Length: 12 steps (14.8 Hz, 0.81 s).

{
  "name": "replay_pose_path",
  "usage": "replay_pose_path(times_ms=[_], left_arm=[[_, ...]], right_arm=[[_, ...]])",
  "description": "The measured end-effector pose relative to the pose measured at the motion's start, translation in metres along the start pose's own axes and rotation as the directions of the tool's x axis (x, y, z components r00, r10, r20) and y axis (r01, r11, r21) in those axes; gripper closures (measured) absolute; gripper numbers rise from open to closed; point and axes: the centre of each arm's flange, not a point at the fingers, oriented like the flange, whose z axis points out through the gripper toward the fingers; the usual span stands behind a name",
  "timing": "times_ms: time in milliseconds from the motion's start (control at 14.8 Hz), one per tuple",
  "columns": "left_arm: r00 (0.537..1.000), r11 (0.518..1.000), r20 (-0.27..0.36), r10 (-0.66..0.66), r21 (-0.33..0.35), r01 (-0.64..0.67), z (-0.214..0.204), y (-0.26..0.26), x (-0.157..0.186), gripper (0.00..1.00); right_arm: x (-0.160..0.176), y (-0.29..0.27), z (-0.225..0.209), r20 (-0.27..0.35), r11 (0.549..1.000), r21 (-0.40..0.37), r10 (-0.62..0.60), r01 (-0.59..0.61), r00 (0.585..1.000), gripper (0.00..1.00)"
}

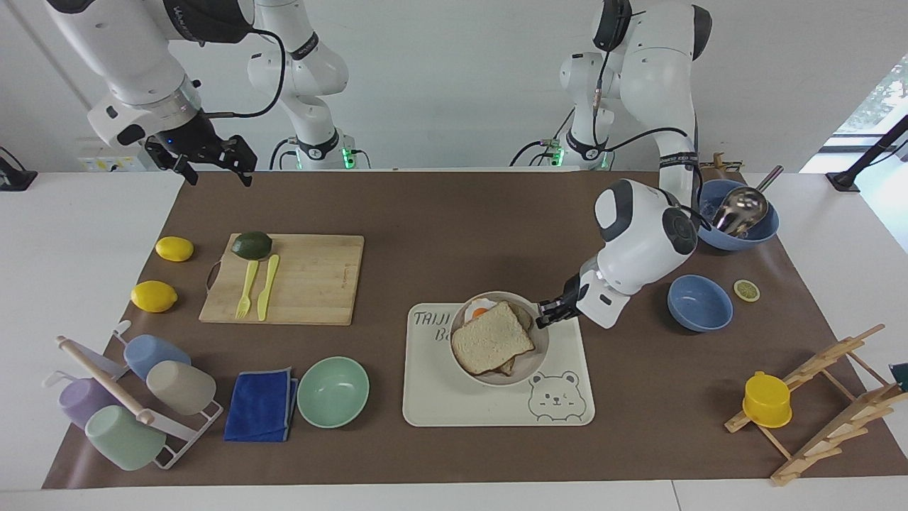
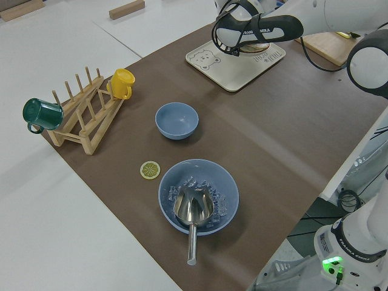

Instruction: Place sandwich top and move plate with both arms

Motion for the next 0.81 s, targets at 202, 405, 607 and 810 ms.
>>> replay_pose_path(times_ms=[202,405,607,810], left_arm=[[1.000,1.000,-0.018,0.011,-0.004,-0.011,0.018,0.005,0.001,0.96],[0.999,1.000,-0.021,0.027,-0.004,-0.027,0.025,0.008,0.000,0.96],[0.999,0.999,-0.031,0.035,-0.003,-0.035,0.027,0.005,0.001,0.96],[0.999,0.999,-0.032,0.042,0.002,-0.041,0.034,0.000,0.000,0.96]], right_arm=[[0.000,0.000,0.000,0.000,1.000,0.000,0.000,0.000,1.000,0.00],[0.000,0.000,0.000,0.000,1.000,0.000,0.000,0.000,1.000,0.00],[0.000,0.000,0.000,0.000,1.000,0.000,0.000,0.000,1.000,0.00],[0.000,0.000,0.000,0.000,1.000,0.000,0.000,0.000,1.000,0.00]])
